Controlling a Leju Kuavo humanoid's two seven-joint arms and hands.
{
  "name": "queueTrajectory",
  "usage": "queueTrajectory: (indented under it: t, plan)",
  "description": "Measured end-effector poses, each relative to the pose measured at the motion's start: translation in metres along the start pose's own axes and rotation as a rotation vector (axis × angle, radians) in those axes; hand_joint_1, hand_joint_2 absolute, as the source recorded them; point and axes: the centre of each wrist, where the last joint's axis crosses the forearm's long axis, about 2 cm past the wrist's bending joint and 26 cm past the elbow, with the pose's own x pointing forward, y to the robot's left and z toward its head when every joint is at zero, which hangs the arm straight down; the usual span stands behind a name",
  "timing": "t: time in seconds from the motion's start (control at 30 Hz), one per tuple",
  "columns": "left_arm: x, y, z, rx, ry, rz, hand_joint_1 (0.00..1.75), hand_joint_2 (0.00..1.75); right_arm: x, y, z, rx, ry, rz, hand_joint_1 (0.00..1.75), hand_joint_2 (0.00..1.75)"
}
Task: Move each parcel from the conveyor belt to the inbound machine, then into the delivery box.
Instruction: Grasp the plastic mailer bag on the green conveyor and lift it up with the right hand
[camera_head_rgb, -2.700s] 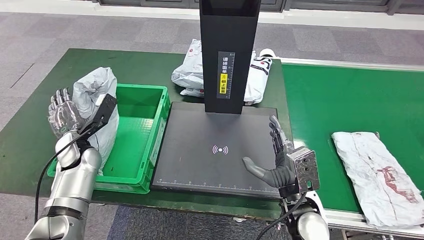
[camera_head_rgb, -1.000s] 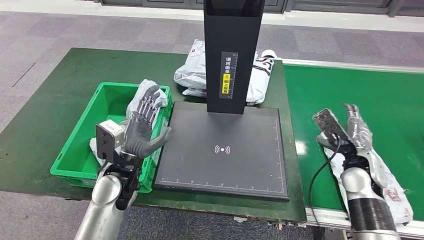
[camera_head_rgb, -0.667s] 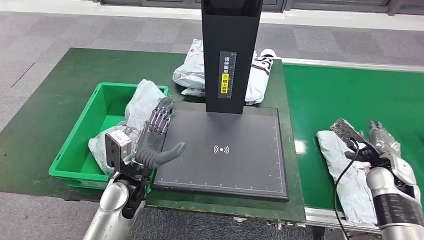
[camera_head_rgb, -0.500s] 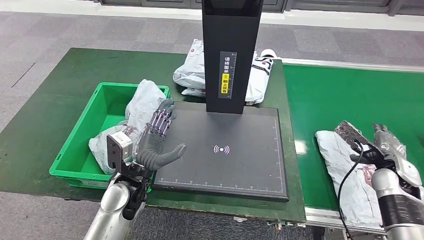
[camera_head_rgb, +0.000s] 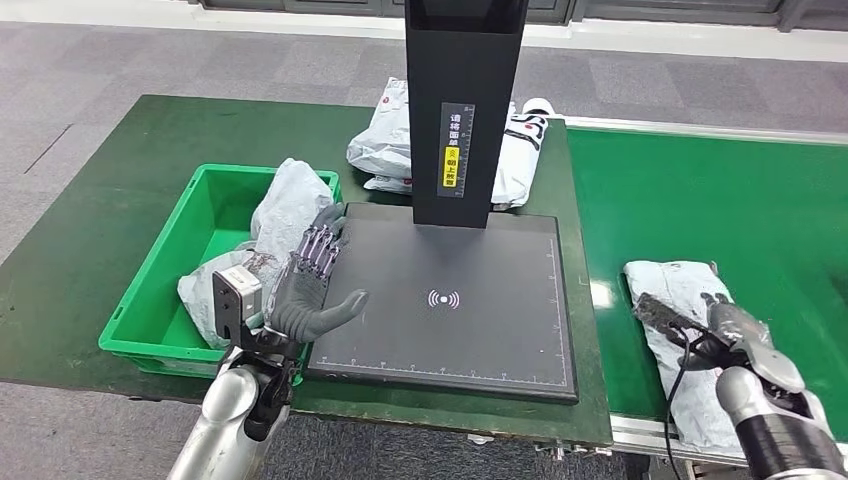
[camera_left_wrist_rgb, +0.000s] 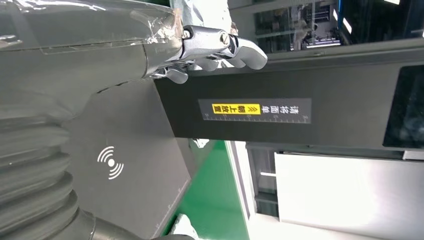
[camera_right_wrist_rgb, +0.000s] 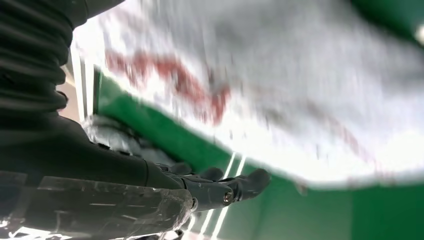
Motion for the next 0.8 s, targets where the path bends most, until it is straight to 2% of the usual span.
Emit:
queueTrajectory:
  t: [0.23, 0.4, 0.67, 0.8]
  plan:
    - [-0.002, 0.005, 0.003, 0.023, 0.009, -0.015, 0.0, 1.75, 0.004, 0.04, 0.01, 0.071, 0.018, 0.0, 0.0, 1.75]
    - [-0.003, 0.009, 0.006, 0.044, 0.027, -0.034, 0.0, 1.75, 0.016, 0.076, 0.023, 0.117, 0.02, 0.002, 0.0, 1.75]
    - [-0.003, 0.013, 0.009, 0.081, 0.041, -0.051, 0.0, 1.75, 0.031, 0.101, 0.037, 0.135, 0.038, 0.009, 0.01, 1.75]
    - [-0.004, 0.014, 0.012, 0.102, 0.049, -0.054, 0.0, 1.75, 0.035, 0.101, 0.039, 0.127, 0.054, 0.022, 0.38, 1.75]
